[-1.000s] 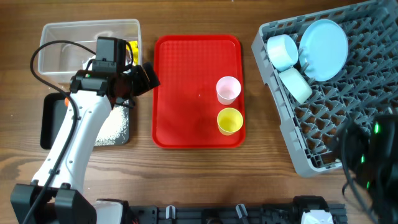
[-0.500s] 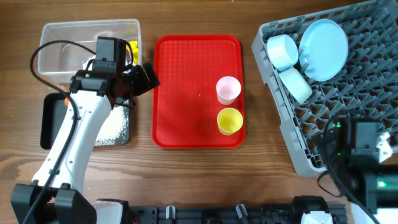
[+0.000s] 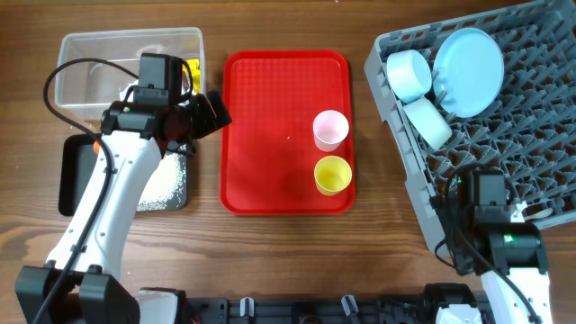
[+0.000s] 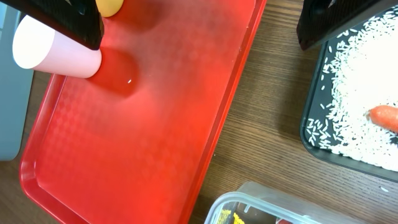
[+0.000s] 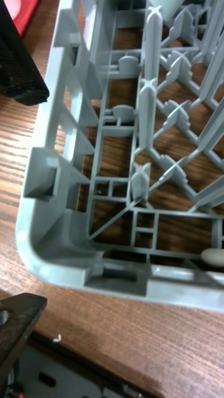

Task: Sort waste into correct bins and load items into the dishwasher rack
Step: 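Withdraw the right gripper to the rack's near edge, then reach the left gripper over the red tray toward the pink cup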

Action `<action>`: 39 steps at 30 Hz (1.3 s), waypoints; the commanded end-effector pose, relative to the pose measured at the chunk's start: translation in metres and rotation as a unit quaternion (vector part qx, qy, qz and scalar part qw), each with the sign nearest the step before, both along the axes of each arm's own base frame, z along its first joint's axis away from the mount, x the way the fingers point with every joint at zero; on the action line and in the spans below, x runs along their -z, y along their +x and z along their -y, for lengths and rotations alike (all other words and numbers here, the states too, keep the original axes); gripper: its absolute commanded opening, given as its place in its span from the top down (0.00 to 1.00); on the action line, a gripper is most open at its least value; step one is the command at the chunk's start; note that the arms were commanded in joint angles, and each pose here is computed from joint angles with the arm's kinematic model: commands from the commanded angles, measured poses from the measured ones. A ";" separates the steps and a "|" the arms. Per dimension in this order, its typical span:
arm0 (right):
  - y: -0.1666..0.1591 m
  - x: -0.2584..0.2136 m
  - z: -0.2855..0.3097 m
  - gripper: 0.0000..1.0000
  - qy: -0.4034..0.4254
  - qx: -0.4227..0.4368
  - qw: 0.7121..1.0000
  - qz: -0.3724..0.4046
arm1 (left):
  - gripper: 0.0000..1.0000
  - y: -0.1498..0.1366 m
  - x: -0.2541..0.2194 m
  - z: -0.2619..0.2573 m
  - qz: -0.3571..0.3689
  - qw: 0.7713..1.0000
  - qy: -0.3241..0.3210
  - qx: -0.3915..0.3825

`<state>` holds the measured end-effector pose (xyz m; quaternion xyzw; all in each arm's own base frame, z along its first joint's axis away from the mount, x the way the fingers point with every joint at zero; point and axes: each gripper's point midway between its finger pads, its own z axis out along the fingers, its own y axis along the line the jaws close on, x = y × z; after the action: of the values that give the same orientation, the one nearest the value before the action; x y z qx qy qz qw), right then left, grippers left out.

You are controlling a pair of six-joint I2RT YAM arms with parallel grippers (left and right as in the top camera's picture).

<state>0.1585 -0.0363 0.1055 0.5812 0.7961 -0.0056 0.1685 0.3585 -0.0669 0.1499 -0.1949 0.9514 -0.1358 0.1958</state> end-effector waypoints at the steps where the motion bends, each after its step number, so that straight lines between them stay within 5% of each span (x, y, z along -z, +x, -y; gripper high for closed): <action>1: 0.008 0.009 0.005 0.00 -0.017 -0.005 1.000 -0.023 | 0.00 0.001 -0.004 -0.002 0.007 1.000 0.005 0.003; 13: 0.046 0.038 0.000 0.00 -0.019 -0.084 0.995 -0.058 | 0.00 0.001 -0.004 -0.002 0.007 1.000 0.005 0.003; 23: 0.089 -0.055 0.001 0.00 -0.074 -0.196 0.977 0.047 | 0.00 0.001 -0.004 -0.002 0.007 1.000 0.005 0.003; 30: 0.109 -0.171 -0.010 0.00 -0.146 -0.326 0.921 0.156 | 0.00 0.001 -0.004 -0.002 0.007 1.000 0.005 0.003; 33: 0.120 -0.189 -0.061 0.01 -0.084 -0.451 0.859 0.228 | 0.00 0.001 -0.004 -0.002 0.007 1.000 0.005 0.003; 38: 0.116 -0.191 -0.077 0.00 -0.058 -0.489 0.836 0.243 | 0.00 0.003 -0.006 0.003 0.013 1.000 -0.009 0.007; 39: 0.113 -0.191 -0.079 0.00 -0.059 -0.496 0.832 0.241 | 0.10 0.005 -0.009 0.009 0.020 0.999 -0.024 0.015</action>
<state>0.2771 0.0268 0.2872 0.1347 0.9090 0.1456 0.3666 0.3588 -0.0672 0.1501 -0.1947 0.9513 -0.1366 0.1963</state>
